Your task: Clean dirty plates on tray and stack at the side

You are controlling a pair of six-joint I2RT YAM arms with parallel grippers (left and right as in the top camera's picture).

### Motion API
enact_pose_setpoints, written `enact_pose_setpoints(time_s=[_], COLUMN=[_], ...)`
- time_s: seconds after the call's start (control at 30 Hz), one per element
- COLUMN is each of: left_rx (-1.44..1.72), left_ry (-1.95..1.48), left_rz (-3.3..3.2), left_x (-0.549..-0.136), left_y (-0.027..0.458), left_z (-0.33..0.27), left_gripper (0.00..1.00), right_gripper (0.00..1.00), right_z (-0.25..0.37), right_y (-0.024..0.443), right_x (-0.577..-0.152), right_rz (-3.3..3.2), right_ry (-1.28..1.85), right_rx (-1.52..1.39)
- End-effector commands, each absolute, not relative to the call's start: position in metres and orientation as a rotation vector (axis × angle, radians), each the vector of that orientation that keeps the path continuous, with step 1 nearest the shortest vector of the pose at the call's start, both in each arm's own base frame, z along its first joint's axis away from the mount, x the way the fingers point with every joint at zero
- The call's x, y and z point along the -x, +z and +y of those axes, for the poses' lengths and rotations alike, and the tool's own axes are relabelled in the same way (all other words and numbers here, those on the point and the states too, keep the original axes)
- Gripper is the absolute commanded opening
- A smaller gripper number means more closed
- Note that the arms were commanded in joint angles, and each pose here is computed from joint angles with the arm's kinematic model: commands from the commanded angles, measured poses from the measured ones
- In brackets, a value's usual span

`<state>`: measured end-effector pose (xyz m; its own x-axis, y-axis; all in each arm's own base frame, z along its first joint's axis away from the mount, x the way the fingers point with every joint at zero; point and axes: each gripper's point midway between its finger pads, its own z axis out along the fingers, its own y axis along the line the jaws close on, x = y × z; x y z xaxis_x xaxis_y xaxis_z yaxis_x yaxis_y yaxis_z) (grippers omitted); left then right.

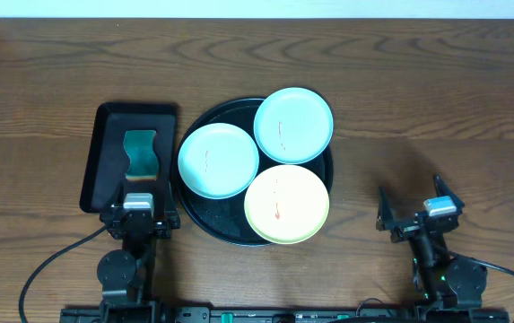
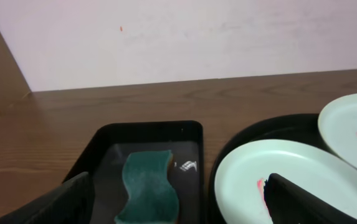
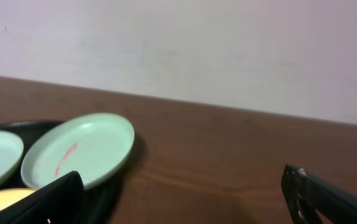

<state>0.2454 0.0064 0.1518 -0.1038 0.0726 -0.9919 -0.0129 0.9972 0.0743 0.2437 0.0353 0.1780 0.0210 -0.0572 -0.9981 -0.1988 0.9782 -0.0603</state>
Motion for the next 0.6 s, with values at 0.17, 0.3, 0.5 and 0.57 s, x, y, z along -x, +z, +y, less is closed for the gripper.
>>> enact_pose_setpoints(time_s=[0.17, 0.3, 0.5, 0.57], left_rx=[0.066, 0.096, 0.117, 0.123], left_ry=[-0.076, -0.099, -0.131, -0.131], left_rz=[1.722, 1.781, 1.933, 1.987], left_x=[-0.243, -0.242, -0.245, -0.249], left_y=[0.150, 0.162, 0.184, 0.192], left_z=[0.000, 0.000, -0.003, -0.003], left_gripper=[0.87, 0.87, 0.87, 0.87], right_gripper=[0.99, 0.99, 0.99, 0.99], right_z=[0.057, 0.061, 0.067, 0.068], right_y=[0.200, 0.219, 0.256, 0.264], right_x=[-0.236, -0.234, -0.240, -0.248], right_rz=[1.478, 1.464, 1.485, 1.526], right_ry=[0.250, 0.270, 0.301, 0.309], right_rx=[0.257, 0.281, 0.309, 0.305])
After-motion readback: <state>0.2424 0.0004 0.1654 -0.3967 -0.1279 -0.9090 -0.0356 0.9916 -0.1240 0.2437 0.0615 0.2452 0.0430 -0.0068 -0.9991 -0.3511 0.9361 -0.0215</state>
